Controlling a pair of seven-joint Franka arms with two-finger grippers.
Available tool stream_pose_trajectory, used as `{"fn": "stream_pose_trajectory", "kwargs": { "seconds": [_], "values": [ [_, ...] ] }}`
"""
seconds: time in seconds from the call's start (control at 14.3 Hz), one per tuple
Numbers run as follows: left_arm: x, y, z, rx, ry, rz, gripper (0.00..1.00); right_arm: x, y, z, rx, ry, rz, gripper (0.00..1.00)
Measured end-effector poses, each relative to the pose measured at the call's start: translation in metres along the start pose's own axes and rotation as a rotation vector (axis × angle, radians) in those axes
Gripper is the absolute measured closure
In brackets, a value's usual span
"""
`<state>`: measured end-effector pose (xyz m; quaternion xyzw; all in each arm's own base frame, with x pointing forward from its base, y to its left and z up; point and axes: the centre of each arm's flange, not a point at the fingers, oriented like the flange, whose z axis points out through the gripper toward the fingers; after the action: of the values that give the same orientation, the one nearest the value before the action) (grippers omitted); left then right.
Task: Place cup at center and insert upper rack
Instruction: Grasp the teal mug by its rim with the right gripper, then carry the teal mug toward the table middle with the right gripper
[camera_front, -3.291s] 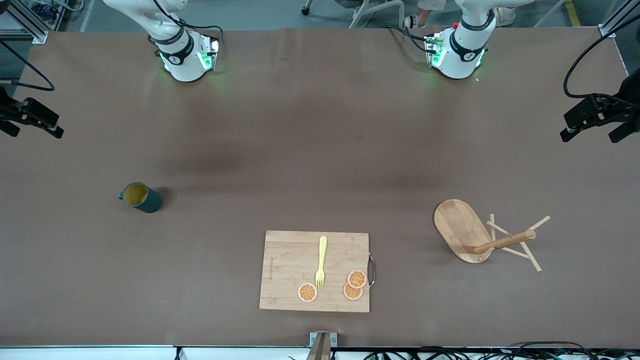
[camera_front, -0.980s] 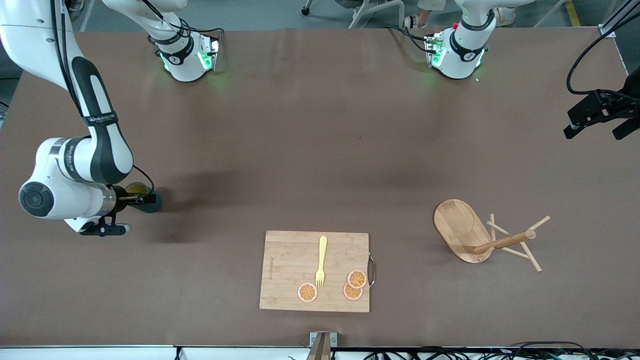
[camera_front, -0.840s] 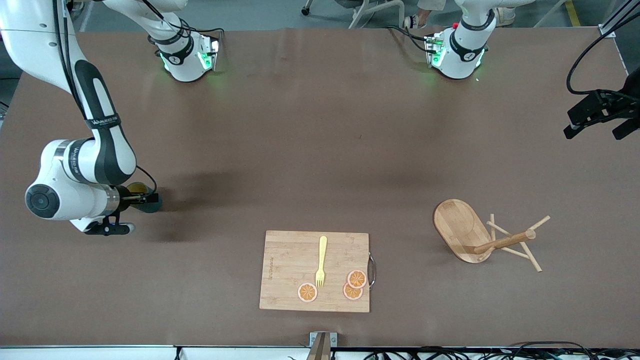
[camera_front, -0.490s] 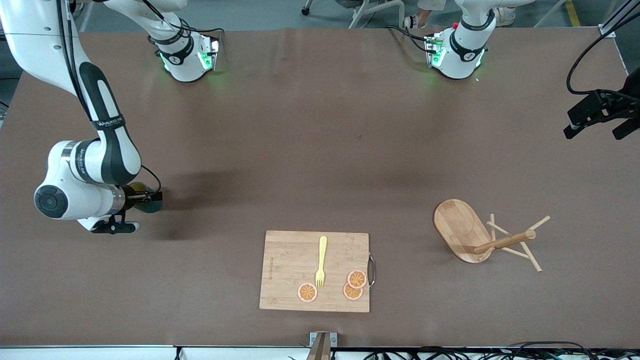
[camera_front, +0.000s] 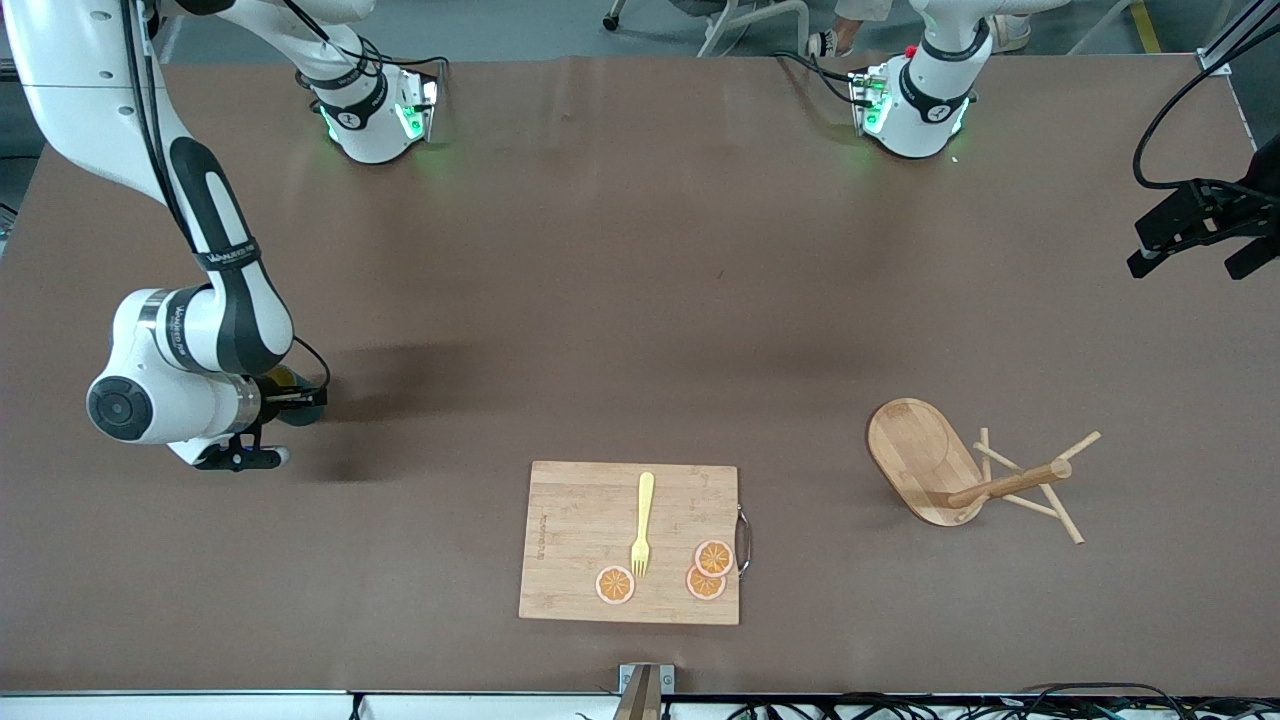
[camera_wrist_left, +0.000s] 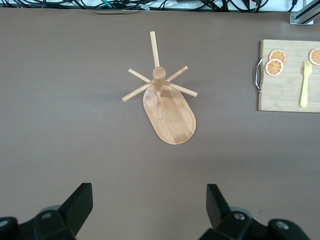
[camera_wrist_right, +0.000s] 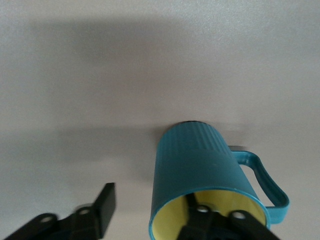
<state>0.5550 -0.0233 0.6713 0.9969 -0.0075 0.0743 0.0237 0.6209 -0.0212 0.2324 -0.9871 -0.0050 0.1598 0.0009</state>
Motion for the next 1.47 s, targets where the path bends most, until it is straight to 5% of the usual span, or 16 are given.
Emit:
{"fn": "stream_pose_trajectory", "kwargs": {
  "seconds": [0.21, 0.49, 1.05, 1.47],
  "values": [
    [0.0, 0.0, 0.0, 0.0, 0.0, 0.0, 0.0, 0.0, 0.0, 0.0, 0.0, -0.002, 0.0, 0.78],
    [0.0, 0.0, 0.0, 0.0, 0.0, 0.0, 0.0, 0.0, -0.003, -0.001, -0.001, 0.0, -0.004, 0.95],
    [0.0, 0.0, 0.0, 0.0, 0.0, 0.0, 0.0, 0.006, -0.055, -0.034, -0.023, 0.005, -0.021, 0.95],
    [0.0, 0.0, 0.0, 0.0, 0.0, 0.0, 0.0, -0.008, -0.193, -0.053, -0.016, 0.041, 0.039, 0.95]
  ]
}}
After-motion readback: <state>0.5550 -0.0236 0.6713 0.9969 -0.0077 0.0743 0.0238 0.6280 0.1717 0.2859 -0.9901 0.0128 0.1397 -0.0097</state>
